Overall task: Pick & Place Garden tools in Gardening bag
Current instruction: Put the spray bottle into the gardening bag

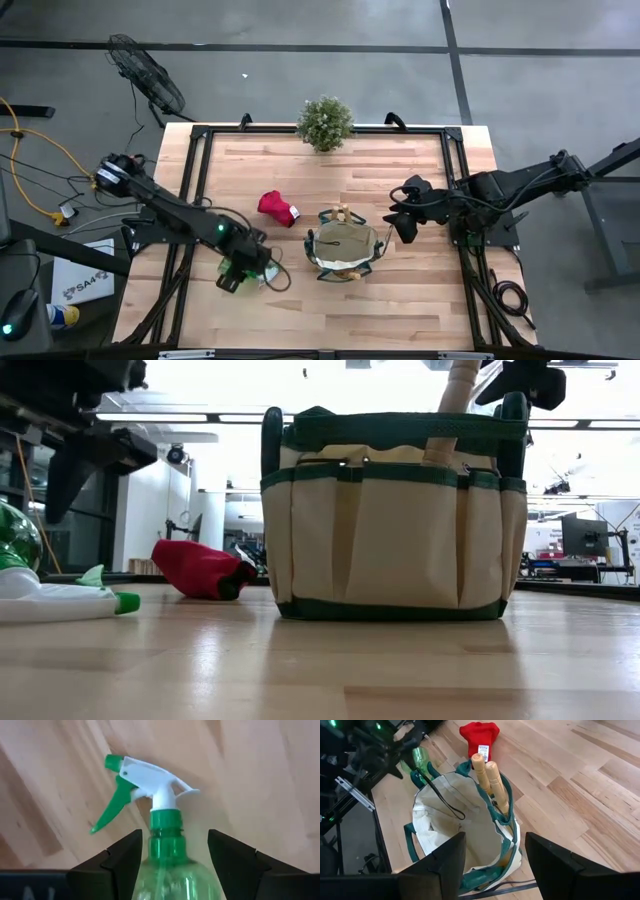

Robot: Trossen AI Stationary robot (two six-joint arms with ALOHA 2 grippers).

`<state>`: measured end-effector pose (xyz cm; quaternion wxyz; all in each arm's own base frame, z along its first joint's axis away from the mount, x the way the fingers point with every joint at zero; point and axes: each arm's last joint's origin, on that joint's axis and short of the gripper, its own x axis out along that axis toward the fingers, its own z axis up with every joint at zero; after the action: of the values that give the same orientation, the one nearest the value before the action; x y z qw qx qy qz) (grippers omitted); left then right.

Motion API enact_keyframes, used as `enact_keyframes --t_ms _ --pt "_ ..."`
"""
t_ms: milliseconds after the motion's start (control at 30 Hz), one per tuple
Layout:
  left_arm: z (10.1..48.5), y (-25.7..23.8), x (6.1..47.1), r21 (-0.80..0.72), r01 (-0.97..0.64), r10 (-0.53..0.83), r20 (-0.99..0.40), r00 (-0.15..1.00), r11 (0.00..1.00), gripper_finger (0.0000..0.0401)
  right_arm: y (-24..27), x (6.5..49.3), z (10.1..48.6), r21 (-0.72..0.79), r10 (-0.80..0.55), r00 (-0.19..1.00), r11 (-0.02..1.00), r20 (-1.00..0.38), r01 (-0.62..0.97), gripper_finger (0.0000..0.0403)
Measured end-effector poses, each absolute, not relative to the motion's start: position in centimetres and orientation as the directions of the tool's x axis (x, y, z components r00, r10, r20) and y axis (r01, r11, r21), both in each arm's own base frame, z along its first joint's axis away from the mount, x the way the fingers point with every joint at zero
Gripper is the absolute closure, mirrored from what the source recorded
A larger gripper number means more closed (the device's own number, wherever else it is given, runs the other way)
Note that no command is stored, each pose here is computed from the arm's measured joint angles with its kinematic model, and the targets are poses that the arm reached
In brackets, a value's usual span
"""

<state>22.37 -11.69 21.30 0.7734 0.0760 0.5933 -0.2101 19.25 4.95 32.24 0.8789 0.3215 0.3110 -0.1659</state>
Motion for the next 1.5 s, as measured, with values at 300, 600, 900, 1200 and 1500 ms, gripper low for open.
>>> enact_keyframes --t_ms 300,600,900,1200,1500 --pt "18.8 -13.5 22.5 -0.023 0.452 -0.109 -0.980 0.165 0.892 0.0180 5.0 19.2 32.2 0.460 -0.092 0.750 0.739 -0.655 0.493 0.0206" --pt "17.3 -14.1 22.8 0.020 0.478 -0.051 -0.989 0.136 0.878 0.0180 4.9 19.2 32.2 0.461 -0.092 0.750 0.738 -0.655 0.493 0.0206" --pt "16.0 -14.4 23.3 0.012 0.502 -0.046 -0.993 0.104 0.865 0.0180 5.0 19.2 32.2 0.462 -0.091 0.750 0.737 -0.655 0.494 0.0206" --pt "15.7 -14.4 23.4 0.033 0.498 -0.025 -0.994 0.109 0.866 0.0229 5.0 19.2 32.2 0.465 -0.091 0.750 0.733 -0.656 0.496 0.0206" --pt "15.7 -14.4 23.3 0.042 0.457 -0.011 -0.994 0.112 0.888 0.0259 5.0 19.2 32.2 0.467 -0.091 0.750 0.731 -0.656 0.497 0.0206"
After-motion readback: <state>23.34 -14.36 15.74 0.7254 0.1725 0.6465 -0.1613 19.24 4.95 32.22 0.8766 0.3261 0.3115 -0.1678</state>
